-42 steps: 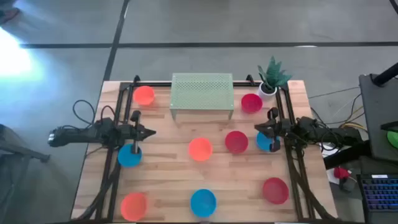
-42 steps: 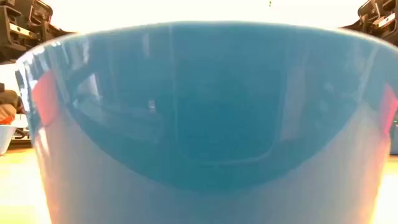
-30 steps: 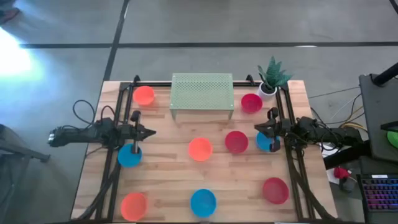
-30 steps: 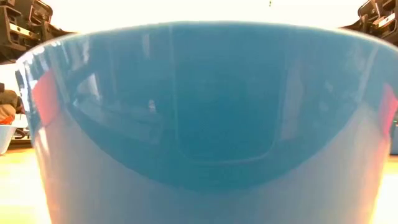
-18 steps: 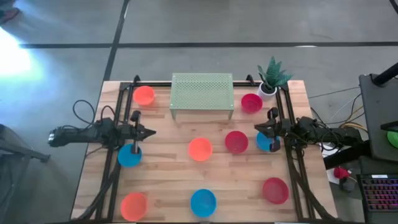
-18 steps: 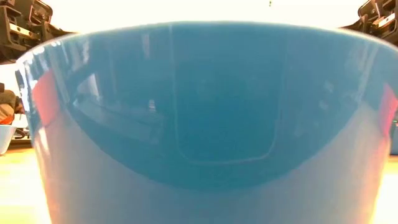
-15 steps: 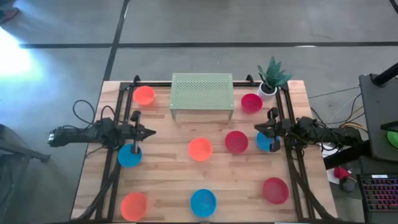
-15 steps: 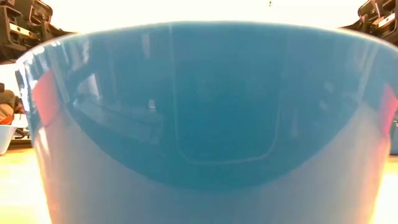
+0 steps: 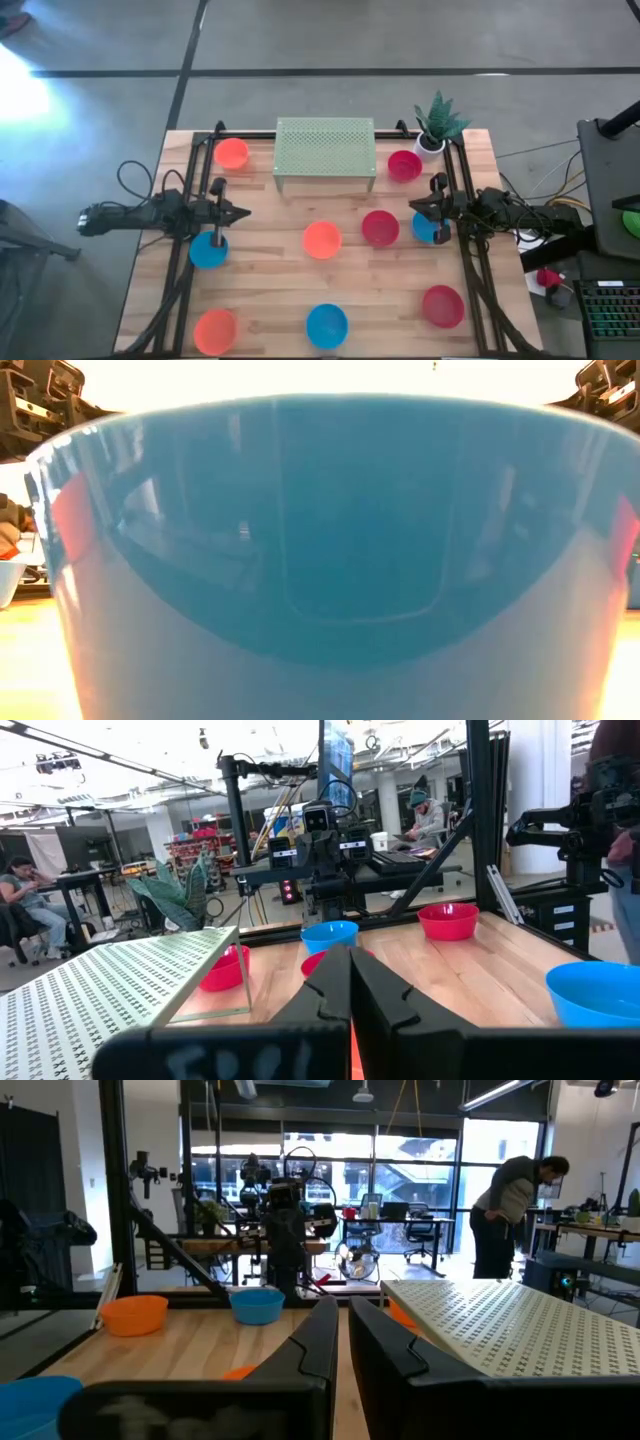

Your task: Pick & Place Mini bowls

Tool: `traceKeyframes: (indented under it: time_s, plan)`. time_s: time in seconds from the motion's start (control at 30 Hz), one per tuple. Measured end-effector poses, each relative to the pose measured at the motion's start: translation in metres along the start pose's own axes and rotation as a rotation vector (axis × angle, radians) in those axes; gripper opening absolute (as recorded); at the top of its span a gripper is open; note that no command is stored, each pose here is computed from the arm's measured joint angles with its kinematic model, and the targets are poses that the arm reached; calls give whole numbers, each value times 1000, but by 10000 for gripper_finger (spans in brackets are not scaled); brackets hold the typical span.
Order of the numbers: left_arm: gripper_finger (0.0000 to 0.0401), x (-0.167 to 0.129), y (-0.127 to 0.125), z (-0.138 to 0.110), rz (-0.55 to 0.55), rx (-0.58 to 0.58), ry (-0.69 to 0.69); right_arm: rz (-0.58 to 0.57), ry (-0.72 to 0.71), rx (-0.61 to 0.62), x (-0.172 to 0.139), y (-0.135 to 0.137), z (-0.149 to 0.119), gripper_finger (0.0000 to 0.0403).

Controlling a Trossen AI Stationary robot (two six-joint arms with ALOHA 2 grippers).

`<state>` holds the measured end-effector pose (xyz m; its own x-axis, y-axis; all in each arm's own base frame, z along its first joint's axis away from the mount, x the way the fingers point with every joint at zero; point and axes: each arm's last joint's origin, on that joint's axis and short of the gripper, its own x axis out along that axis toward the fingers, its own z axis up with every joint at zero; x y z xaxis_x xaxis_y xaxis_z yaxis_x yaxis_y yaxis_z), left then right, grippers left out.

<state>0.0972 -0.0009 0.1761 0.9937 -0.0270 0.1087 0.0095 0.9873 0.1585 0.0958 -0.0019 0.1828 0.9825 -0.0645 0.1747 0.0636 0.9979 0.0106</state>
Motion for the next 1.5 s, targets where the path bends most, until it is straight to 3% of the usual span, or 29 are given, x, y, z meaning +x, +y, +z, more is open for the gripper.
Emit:
traceKeyframes:
  time_s: [0.33, 0.73, 1.0, 1.17, 1.5]
  plan:
    - [0, 0, 0, 0, 0, 0, 0, 0, 0, 17, 0, 0, 0, 29]
    - [0, 0, 0, 0, 0, 0, 0, 0, -2, 292, 0, 0, 0, 29]
    - [0, 0, 0, 0, 0, 0, 0, -98, -3, 154, 0, -3, 0, 28]
    - [0, 0, 0, 0, 0, 0, 0, -228, -12, 151, 0, -7, 0, 28]
    - [0, 0, 0, 0, 0, 0, 0, -254, 6, -8, -1, -7, 0, 28]
